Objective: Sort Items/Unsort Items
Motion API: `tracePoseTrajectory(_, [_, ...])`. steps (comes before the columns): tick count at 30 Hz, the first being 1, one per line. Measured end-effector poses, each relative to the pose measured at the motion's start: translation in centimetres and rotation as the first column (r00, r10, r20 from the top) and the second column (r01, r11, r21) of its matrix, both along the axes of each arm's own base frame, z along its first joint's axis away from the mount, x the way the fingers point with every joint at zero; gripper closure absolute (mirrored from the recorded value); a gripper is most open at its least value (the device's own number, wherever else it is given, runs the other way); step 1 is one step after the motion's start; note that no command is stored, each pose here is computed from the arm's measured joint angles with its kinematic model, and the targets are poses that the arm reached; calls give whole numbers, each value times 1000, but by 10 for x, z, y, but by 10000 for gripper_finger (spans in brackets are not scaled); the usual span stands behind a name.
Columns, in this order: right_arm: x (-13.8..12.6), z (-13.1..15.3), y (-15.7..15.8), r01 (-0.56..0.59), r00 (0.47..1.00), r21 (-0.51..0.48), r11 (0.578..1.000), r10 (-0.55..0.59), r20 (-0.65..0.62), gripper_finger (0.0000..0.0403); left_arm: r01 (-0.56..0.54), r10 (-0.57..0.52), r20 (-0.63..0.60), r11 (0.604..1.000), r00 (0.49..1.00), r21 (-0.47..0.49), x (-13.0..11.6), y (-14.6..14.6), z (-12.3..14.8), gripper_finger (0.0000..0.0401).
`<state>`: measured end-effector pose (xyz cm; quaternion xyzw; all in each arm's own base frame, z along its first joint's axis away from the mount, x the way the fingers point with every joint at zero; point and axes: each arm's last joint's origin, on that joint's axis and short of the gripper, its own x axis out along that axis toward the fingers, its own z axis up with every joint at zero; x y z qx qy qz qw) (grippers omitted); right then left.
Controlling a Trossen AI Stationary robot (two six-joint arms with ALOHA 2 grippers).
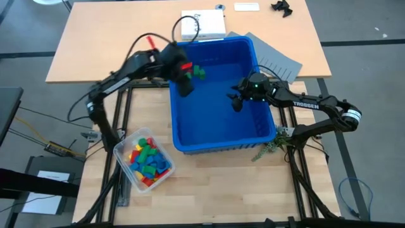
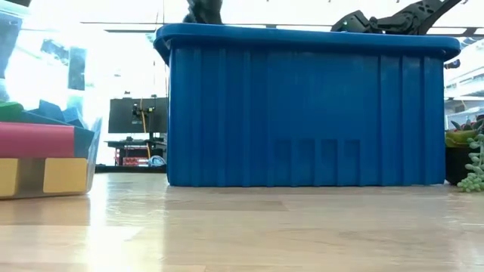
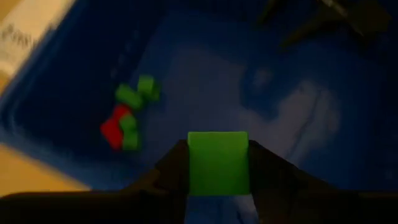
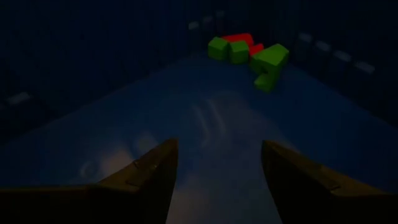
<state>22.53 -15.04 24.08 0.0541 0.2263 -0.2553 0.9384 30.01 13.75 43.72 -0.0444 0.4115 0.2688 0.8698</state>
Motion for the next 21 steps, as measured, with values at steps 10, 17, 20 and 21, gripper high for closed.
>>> tracePoseTrajectory(10, [4,0,6,-27,1000,-1,1000,27,1,174,-64,63,-8,989,998,-134,-68,-92,0,262])
tracePoseTrajectory(17, [5,0,7,-32,999,-2,999,32,2,174,-67,70,0,953,998,-295,-113,-151,-37,262])
tracePoseTrajectory(20, [5,0,7,-32,999,-1,999,32,2,174,-57,56,-15,927,998,-371,-125,-173,-57,262])
tracePoseTrajectory(21, [5,0,7,-32,999,-1,999,32,2,174,-58,52,-27,918,998,-392,-128,-179,-64,262])
